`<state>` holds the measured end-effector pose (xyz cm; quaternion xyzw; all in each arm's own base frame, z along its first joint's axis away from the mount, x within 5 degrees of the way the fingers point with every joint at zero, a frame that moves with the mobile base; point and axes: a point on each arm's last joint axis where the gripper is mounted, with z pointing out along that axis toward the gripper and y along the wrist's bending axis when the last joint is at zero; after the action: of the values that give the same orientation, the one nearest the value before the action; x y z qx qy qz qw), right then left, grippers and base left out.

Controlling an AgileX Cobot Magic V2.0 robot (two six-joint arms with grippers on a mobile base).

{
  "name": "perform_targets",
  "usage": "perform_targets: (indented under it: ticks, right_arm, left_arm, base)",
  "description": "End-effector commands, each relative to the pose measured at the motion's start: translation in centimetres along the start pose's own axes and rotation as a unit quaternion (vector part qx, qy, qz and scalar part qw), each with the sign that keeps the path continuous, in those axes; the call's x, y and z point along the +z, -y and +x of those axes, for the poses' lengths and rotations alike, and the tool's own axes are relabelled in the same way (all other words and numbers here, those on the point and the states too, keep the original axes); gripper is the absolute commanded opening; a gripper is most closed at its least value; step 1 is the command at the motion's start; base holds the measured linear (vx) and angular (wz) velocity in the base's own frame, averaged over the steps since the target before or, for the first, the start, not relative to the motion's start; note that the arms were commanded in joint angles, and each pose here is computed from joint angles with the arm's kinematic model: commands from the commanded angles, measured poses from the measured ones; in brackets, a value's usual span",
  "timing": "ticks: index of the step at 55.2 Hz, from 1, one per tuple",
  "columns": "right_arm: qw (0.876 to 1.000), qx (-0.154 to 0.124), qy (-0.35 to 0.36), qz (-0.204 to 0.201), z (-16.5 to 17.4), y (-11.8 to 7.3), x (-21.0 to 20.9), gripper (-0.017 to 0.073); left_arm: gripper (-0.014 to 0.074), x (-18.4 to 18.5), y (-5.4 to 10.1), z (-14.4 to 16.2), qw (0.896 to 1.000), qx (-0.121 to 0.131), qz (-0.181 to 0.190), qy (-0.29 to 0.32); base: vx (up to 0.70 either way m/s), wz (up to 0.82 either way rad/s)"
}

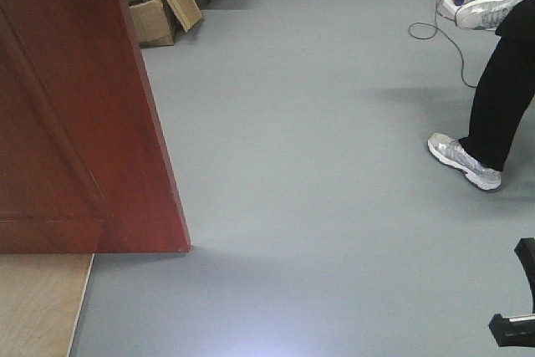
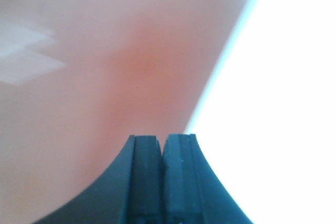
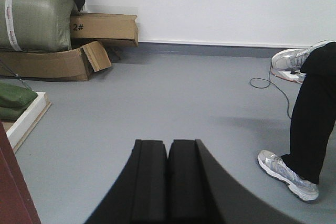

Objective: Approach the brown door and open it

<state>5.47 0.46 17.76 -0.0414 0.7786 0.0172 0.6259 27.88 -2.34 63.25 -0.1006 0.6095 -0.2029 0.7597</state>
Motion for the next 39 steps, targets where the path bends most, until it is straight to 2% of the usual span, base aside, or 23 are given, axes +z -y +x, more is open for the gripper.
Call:
perform_targets:
  ticks: [1,8,13,19,27,33,39]
  right_arm:
    - [0.999,-0.006,0.046,0.003,-0.7,0.0,-0.1,0.0000]
    - [0.999,-0.006,0.046,0.003,-0.7,0.0,-0.1,0.0000]
    - [0.999,-0.006,0.046,0.003,-0.7,0.0,-0.1,0.0000]
    - [0.999,-0.006,0.046,0.003,-0.7,0.0,-0.1,0.0000]
    - [0.999,-0.006,0.046,0.003,-0.7,0.0,-0.1,0.0000]
    - [0.999,-0.006,0.046,0.003,-0.7,0.0,-0.1,0.0000]
    - [0.999,-0.006,0.046,0.003,-0.7,0.0,-0.1,0.0000]
  left_arm:
    - [-0.0004,-2.5,1.4,-2.4,0.996,0.029,0.026,0.084]
    - [-0.0004,-3.4,1.0,-1.2,0.993,0.040,0.037,0.104]
    - [-0.0004,-4.6,0.2,0.9,0.990,0.074,0.042,0.115]
    - [-0.0004,-7.3,-0.8,3.3,0.981,0.116,0.054,0.147]
    - [-0.0004,-12.8,-2.5,7.4,0.968,0.152,0.067,0.189]
    - [-0.0004,-16.7,-4.6,10.7,0.961,0.196,0.045,0.189]
    - [-0.0004,-20.7,-6.5,13.8,0.962,0.220,0.013,0.164]
  base:
    - [0.00,0.00]
    - [0.00,0.00]
    - [0.00,0.00]
    - [0.00,0.00]
    - [0.00,0.00]
    - [0.00,0.00]
    - [0.00,0.00]
